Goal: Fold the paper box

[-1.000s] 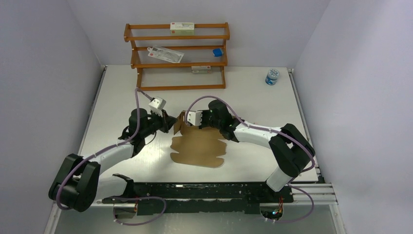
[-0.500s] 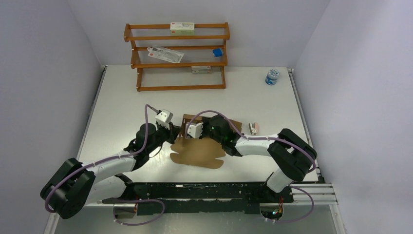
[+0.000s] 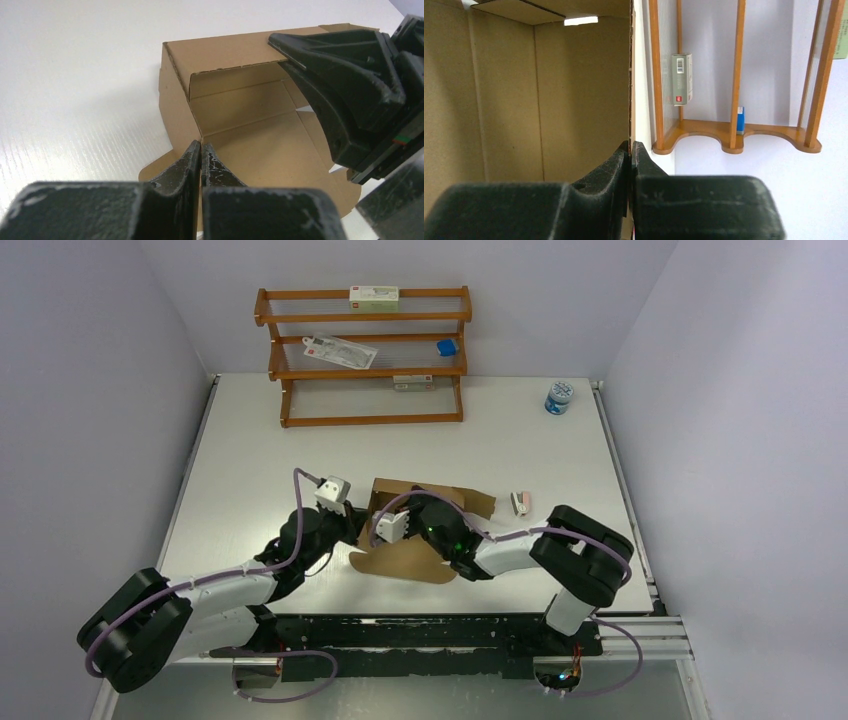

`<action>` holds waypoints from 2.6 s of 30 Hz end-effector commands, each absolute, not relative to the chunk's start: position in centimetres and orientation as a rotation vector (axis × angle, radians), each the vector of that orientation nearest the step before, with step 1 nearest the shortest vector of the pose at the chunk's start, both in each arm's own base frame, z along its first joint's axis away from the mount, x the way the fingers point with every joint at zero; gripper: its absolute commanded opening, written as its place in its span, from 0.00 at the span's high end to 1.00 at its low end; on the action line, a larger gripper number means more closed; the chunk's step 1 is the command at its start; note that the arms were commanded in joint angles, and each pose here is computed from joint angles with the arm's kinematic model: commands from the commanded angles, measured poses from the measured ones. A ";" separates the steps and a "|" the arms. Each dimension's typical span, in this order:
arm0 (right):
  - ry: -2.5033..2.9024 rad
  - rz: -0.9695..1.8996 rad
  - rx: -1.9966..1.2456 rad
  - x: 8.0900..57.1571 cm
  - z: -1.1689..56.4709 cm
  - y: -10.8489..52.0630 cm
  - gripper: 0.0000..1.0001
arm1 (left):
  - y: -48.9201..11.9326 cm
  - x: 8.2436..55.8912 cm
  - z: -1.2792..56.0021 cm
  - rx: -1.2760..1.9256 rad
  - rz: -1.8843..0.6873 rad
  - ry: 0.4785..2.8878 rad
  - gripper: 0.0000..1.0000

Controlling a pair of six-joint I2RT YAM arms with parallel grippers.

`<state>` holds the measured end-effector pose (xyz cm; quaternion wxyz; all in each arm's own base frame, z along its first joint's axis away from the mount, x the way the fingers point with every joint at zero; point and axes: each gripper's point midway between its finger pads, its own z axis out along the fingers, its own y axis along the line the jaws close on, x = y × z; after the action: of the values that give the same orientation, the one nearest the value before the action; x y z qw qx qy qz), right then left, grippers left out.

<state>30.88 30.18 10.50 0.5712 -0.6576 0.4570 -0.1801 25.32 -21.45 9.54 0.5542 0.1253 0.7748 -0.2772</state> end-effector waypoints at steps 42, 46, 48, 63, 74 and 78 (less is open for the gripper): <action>1.261 -0.104 -1.498 27.1 13.1 31.6 0.49 | -19.6 25.9 8.7 0.123 -0.571 1.903 0.95; 1.280 -0.045 -1.471 26.9 13.9 31.8 0.46 | -19.5 26.0 9.1 0.124 -0.558 1.894 0.95; 1.280 -0.015 -1.448 27.0 14.8 31.8 0.46 | -19.3 26.0 9.2 0.123 -0.545 1.895 0.95; 1.330 0.054 -1.436 28.3 15.5 30.9 0.51 | -19.5 26.2 9.6 0.135 -0.517 1.896 0.95; 1.384 0.055 -1.476 29.4 13.8 30.6 0.55 | -19.6 26.3 9.8 0.150 -0.512 1.890 0.95; 1.398 0.058 -1.519 28.9 12.7 30.3 0.61 | -19.7 26.3 9.9 0.152 -0.508 1.892 0.95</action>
<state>29.19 30.31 13.03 0.5250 -0.6206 0.5822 0.0188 25.88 -19.26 8.85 0.5480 0.0605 0.8052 -0.2182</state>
